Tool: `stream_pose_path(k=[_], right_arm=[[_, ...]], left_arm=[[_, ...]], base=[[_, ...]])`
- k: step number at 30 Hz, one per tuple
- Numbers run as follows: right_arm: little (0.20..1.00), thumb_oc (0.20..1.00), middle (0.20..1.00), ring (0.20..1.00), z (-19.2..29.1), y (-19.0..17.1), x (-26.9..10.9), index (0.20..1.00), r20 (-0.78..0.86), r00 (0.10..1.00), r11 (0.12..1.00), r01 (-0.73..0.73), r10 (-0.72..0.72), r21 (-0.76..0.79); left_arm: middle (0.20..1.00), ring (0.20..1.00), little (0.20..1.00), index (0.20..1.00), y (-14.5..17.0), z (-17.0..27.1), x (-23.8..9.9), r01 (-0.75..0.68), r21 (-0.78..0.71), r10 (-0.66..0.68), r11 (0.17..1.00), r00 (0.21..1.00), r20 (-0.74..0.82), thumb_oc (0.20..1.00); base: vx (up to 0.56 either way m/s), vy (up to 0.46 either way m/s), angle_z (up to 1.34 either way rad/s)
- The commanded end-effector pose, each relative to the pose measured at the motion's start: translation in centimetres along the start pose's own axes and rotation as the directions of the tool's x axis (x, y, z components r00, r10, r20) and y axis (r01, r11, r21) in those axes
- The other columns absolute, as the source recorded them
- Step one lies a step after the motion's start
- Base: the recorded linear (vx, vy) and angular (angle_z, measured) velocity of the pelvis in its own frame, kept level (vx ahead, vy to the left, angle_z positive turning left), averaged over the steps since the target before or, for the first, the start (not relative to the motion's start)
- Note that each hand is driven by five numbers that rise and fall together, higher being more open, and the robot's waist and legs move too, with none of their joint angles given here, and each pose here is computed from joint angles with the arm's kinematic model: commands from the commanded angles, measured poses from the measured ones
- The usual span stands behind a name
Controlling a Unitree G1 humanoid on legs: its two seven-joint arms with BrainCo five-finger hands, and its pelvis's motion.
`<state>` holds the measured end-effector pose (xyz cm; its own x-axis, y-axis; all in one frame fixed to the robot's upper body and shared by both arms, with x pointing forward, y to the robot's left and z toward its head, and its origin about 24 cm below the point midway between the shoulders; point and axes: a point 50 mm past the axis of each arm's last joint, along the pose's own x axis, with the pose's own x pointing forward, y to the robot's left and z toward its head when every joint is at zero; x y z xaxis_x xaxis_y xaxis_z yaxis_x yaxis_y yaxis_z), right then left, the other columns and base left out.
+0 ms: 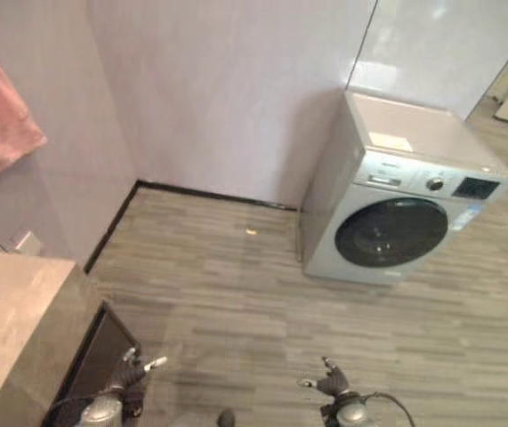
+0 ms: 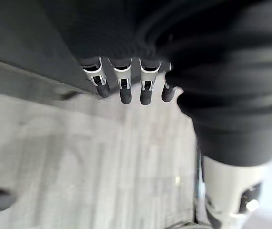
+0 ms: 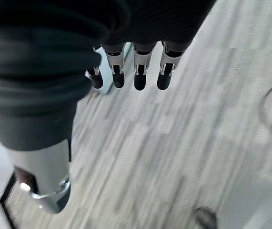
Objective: Put brush and paste in cup on sink, flatten towel.
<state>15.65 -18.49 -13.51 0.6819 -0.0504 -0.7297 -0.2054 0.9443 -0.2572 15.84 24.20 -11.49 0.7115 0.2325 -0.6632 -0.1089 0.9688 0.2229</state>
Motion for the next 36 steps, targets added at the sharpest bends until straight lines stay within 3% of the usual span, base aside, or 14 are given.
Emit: stream_pose_path(k=[1, 10, 17, 36], right_arm=[[1.0, 1.0, 1.0, 1.0, 1.8, -0.9, 0.3, 1.0, 0.084, 0.996, 0.999, 0.015, -0.018, 0.032], [1.0, 1.0, 1.0, 1.0, 2.5, -1.3, 0.3, 1.0, 0.113, 0.993, 1.0, 0.018, -0.02, 0.021], [1.0, 1.0, 1.0, 1.0, 0.6, -1.5, -0.2, 1.0, 0.059, 0.998, 1.0, 0.019, -0.019, 0.002], [1.0, 1.0, 1.0, 1.0, 1.0, -1.5, -0.5, 1.0, 0.096, 0.995, 0.997, -0.019, 0.026, -0.079]], left_arm=[[1.0, 1.0, 1.0, 1.0, 2.0, 1.6, 0.1, -0.027, 0.094, 0.019, 0.995, 0.996, 0.082, 1.0], [1.0, 1.0, 1.0, 1.0, 1.4, 2.2, 0.6, -0.014, 0.118, 0.002, 0.993, 0.996, 0.094, 1.0], [1.0, 1.0, 1.0, 1.0, 0.4, 0.7, 0.8, 0.005, 0.097, -0.006, 0.995, 1.0, 0.012, 1.0], [1.0, 1.0, 1.0, 1.0, 2.6, 0.6, 0.8, -0.095, 0.058, 0.095, 0.994, 0.995, -0.001, 1.0]], base=[[0.29, 0.191, 0.87], [0.31, 0.013, 0.41], [0.37, -0.086, 0.5], [0.19, -0.061, 0.09]])
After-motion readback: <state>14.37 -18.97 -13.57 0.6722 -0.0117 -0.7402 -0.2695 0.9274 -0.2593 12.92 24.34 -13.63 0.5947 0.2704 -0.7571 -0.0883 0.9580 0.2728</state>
